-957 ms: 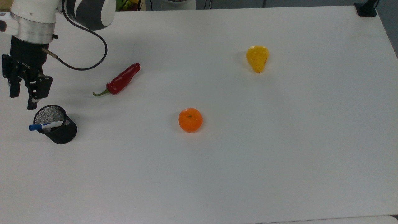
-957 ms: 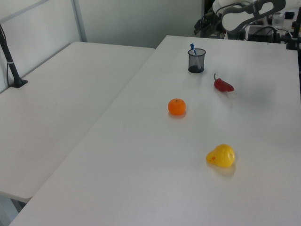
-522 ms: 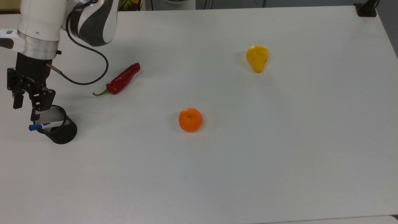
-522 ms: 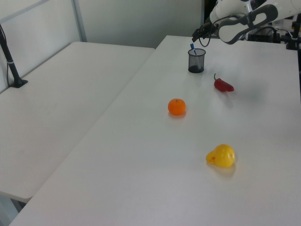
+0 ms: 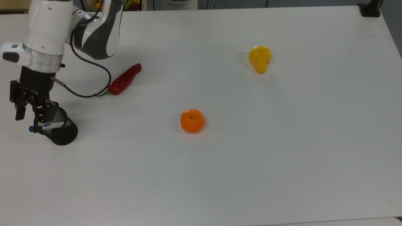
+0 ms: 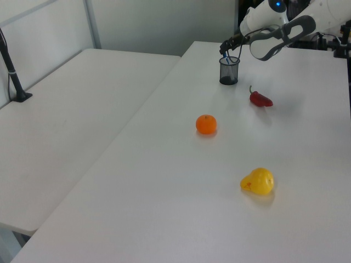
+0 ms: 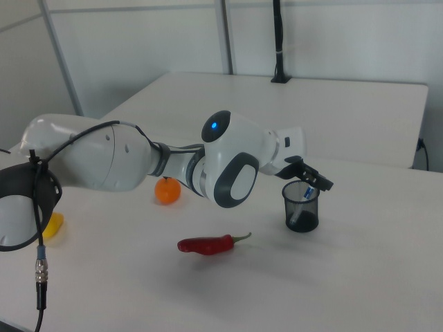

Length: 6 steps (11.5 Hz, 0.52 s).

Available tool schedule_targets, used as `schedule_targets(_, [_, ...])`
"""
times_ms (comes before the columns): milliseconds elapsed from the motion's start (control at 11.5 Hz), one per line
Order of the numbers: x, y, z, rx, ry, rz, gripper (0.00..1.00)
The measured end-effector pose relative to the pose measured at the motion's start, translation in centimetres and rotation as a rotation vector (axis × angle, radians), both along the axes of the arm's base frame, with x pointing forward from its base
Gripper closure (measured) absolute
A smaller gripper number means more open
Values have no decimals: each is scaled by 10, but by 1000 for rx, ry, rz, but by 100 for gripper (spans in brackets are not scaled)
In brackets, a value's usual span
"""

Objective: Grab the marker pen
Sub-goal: 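Close the gripper on the blue-capped marker inside the cup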

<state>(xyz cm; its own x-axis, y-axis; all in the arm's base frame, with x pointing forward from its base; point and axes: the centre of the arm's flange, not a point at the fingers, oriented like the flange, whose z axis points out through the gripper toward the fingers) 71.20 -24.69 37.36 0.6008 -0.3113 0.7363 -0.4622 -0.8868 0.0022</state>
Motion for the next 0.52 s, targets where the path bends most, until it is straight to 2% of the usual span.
schedule_targets(522, [6,2,-5,-4,-3,6,32])
